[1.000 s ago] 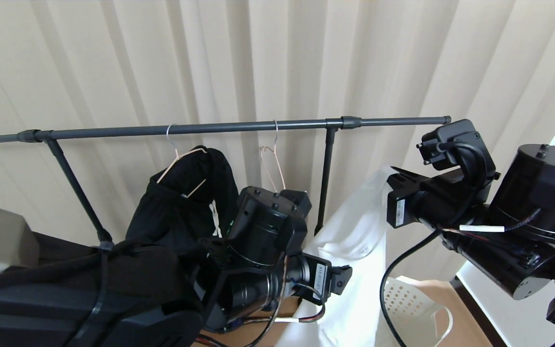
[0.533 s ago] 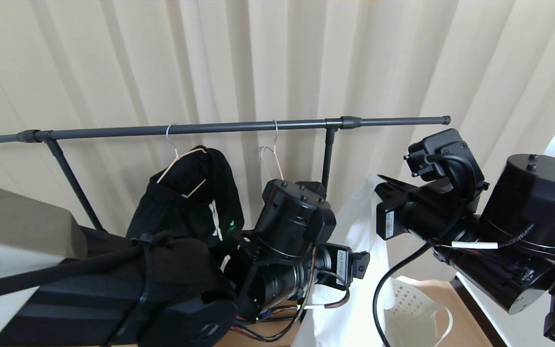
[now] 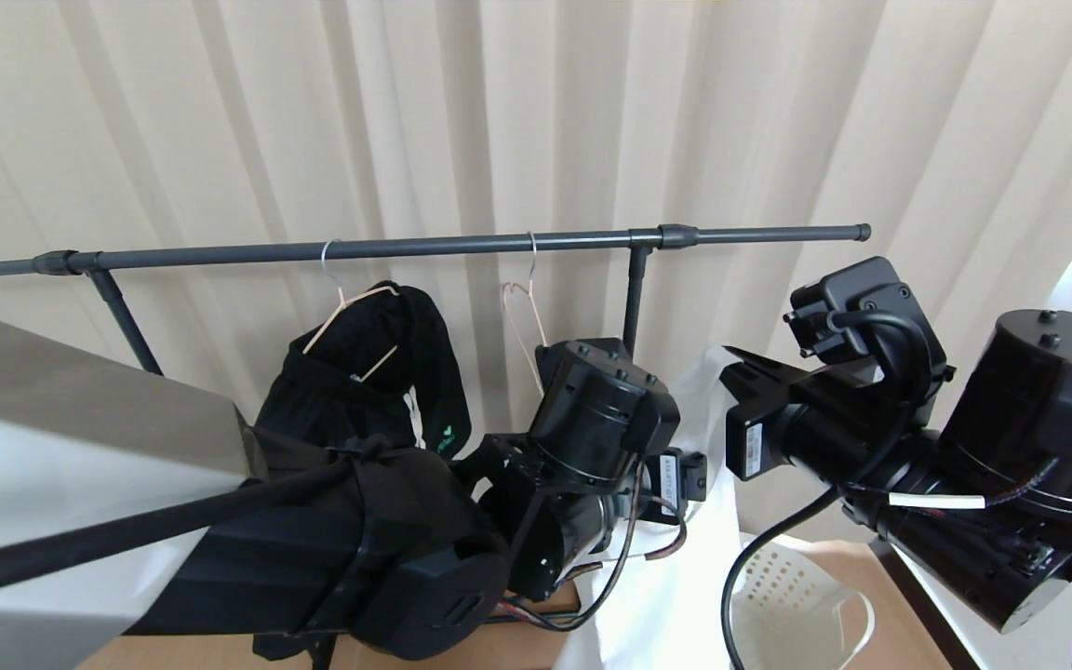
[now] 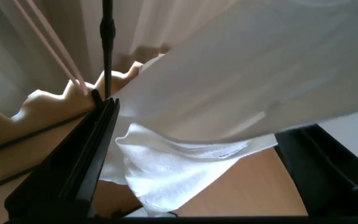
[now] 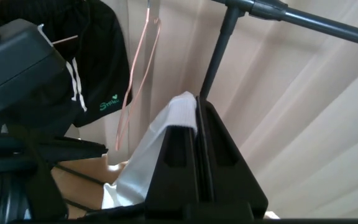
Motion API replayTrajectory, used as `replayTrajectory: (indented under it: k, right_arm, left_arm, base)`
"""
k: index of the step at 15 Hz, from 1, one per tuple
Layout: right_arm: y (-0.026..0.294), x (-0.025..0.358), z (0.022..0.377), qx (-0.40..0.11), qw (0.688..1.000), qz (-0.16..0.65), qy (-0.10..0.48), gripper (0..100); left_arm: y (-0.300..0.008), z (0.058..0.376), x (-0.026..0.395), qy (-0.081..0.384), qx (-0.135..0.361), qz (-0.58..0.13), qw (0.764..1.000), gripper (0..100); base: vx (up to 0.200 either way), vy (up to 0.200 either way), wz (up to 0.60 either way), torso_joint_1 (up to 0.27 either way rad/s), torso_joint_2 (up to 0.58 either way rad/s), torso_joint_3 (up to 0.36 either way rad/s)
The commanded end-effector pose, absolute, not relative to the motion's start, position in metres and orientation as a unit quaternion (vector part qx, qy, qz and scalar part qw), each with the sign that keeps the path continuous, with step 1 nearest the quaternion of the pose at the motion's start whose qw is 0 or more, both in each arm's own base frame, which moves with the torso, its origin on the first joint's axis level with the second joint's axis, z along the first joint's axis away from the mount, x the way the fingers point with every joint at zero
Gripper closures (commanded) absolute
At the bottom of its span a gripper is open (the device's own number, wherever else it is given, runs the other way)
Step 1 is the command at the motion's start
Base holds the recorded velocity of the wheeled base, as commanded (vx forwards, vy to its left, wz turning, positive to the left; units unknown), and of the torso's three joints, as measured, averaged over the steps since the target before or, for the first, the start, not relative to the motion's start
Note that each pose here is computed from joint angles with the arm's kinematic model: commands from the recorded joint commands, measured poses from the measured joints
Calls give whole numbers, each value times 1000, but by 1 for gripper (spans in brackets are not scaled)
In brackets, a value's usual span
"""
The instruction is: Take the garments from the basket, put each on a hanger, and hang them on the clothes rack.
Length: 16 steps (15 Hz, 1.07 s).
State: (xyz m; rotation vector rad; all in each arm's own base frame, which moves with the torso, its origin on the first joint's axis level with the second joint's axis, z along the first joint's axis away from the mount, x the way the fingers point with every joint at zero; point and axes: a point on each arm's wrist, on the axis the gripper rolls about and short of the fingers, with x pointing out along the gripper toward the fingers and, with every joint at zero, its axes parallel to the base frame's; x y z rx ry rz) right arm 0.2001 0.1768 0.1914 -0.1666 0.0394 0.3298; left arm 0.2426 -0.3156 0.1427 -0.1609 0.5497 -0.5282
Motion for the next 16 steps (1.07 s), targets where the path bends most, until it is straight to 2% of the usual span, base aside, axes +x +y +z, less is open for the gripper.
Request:
replayTrajectory:
  k: [1, 10, 13, 16]
  right_arm:
    - [176, 196, 196, -78, 982, 170, 11, 100]
    - [157, 168, 230, -42, 978, 198, -46, 100]
    - [156, 167, 233, -39, 979, 196, -51, 100]
    - [151, 172, 235, -40, 981, 181, -52, 100]
  left_arm:
    - [-315, 133, 251, 271, -73, -235, 931, 0]
    - [-290, 106, 260, 306, -35, -155, 939, 0]
    - [-280, 93, 256, 325, -20, -143, 935, 0]
    - [-264, 97, 247, 330, -18, -136, 934, 0]
  base:
    - [0, 0, 0, 0, 0, 0]
    - [0, 0, 0, 0, 0, 0]
    - [0, 0, 0, 0, 0, 0]
    - [0, 0, 0, 0, 0, 0]
